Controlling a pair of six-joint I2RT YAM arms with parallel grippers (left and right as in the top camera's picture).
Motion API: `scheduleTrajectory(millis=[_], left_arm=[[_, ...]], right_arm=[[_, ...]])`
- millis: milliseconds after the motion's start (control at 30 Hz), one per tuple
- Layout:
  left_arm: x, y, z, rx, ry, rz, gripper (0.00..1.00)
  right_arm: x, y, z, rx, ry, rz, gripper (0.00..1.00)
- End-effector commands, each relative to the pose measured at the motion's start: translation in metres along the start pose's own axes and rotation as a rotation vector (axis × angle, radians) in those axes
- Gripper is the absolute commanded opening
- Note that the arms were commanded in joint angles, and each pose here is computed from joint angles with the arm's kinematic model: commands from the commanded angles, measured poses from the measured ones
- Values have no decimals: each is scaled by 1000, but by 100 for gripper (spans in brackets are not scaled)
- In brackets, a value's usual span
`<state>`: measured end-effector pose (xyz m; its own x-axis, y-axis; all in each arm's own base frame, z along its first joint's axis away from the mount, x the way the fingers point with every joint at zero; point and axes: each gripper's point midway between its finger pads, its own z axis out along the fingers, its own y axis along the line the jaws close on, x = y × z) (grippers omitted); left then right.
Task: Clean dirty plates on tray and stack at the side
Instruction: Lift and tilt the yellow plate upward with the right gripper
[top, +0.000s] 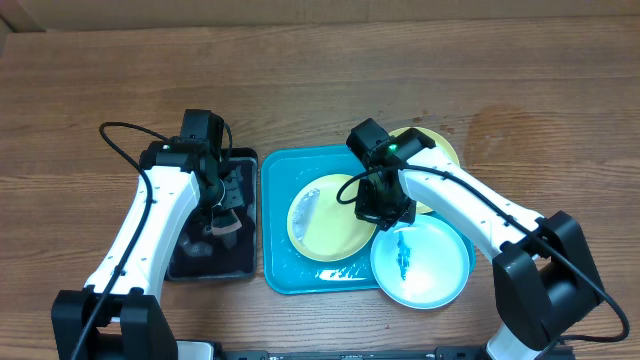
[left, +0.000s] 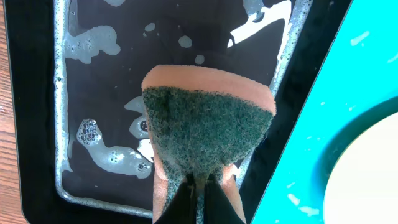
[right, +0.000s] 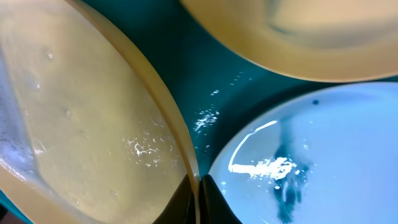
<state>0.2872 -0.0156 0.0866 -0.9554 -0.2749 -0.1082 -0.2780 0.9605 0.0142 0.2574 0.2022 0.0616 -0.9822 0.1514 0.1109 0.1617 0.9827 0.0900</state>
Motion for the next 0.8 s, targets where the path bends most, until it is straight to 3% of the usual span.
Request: scheduleTrajectory(millis=[0,467,767], left_arm=[[-1,-2,0,13,-1,19,4],[1,-2,0,10,7,26,4],[1,-1,0,9,10,26,4]], right_arm=[[0,14,-7,-73,-9,-79,4],[-31,53,-21,-238,-153,-136,4],[-32,47,-68,-267,-286,-134,4]])
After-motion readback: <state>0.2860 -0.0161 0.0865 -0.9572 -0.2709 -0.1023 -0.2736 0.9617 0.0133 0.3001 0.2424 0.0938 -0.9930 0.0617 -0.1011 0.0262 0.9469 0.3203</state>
